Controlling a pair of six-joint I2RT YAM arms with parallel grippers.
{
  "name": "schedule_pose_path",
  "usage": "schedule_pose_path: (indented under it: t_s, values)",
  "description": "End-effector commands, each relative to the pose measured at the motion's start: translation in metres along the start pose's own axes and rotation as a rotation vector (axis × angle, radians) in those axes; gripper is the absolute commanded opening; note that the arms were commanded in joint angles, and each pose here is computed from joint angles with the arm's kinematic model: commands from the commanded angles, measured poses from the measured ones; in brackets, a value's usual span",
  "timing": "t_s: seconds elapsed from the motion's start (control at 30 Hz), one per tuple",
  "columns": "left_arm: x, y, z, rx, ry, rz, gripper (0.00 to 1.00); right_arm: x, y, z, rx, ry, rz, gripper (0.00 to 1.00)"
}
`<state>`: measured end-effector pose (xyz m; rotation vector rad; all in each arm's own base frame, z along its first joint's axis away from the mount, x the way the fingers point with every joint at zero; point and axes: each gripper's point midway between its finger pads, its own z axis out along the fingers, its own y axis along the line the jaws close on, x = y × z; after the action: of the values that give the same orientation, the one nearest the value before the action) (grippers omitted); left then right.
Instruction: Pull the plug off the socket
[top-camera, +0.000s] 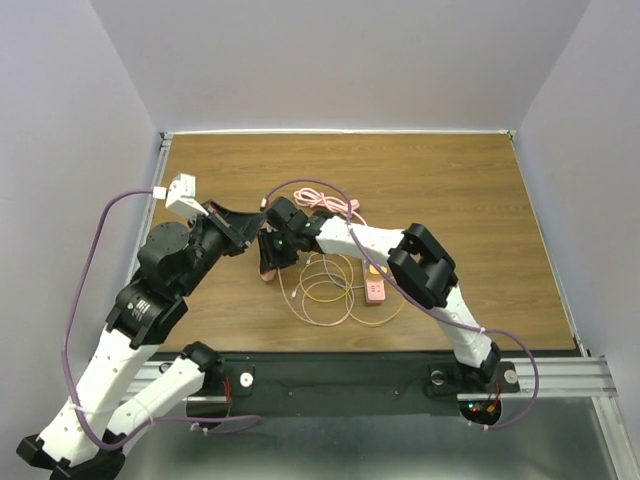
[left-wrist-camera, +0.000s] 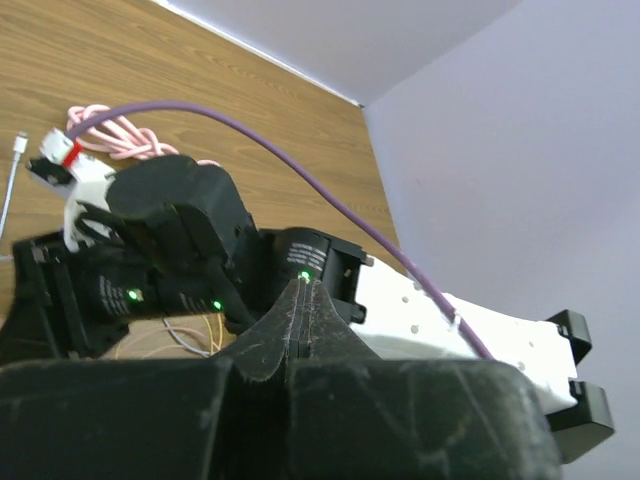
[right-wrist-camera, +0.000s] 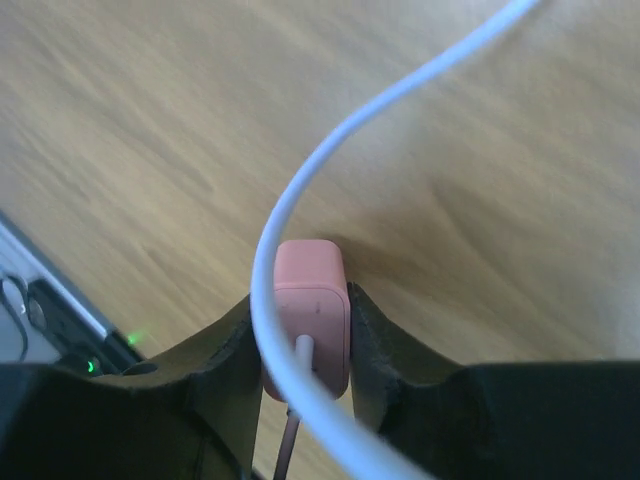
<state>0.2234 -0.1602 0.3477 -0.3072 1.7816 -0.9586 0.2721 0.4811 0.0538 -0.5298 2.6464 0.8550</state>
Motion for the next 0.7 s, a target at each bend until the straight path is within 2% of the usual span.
schedule_pose_path:
  t_s: [0.0, 0.03, 0.07, 0.13, 0.17, 0.2, 0.27, 0.33, 0.4, 0.43, 0.5, 0.67]
  values:
    - [-0.009, 0.002, -0.007, -0.015, -0.044, -0.024, 0.00, -0.028, 0.044, -0.004, -0.138, -0.048, -0.006, 0.50]
    - [-0.008, 0.004, -0.006, -0.020, -0.042, -0.023, 0.00, -0.031, 0.047, -0.006, -0.140, -0.057, -0.010, 0.56]
    - [-0.008, 0.004, -0.006, -0.020, -0.042, -0.023, 0.00, -0.034, 0.049, -0.014, -0.141, -0.072, -0.012, 0.67]
    - [-0.006, 0.004, -0.005, -0.017, -0.032, -0.021, 0.00, -0.041, 0.044, -0.026, -0.097, -0.119, -0.012, 0.80]
    - [-0.005, 0.003, -0.004, -0.013, -0.028, -0.018, 0.00, -0.042, 0.043, -0.043, -0.079, -0.150, -0.015, 1.00]
    - [-0.004, 0.003, -0.003, -0.011, -0.027, -0.017, 0.00, -0.037, 0.028, -0.037, -0.029, -0.146, -0.008, 1.00]
    - [-0.001, 0.003, 0.001, -0.003, -0.016, -0.013, 0.00, -0.049, 0.023, -0.072, 0.033, -0.229, -0.014, 1.00]
    - [0.003, 0.003, 0.005, 0.004, 0.000, -0.010, 0.00, -0.043, 0.013, -0.105, 0.076, -0.260, -0.005, 1.00]
    - [0.010, 0.000, 0.011, 0.036, 0.027, -0.010, 0.00, -0.037, -0.013, -0.125, 0.193, -0.306, 0.019, 1.00]
    - [0.014, -0.002, 0.014, 0.049, 0.040, -0.010, 0.00, -0.046, -0.012, -0.157, 0.210, -0.383, 0.030, 1.00]
    - [0.026, -0.006, 0.024, 0.092, 0.089, -0.001, 0.00, -0.039, -0.017, -0.190, 0.233, -0.425, 0.036, 1.00]
    - [0.056, -0.010, 0.055, 0.154, 0.221, 0.035, 0.00, 0.000, -0.043, -0.221, 0.318, -0.372, 0.075, 1.00]
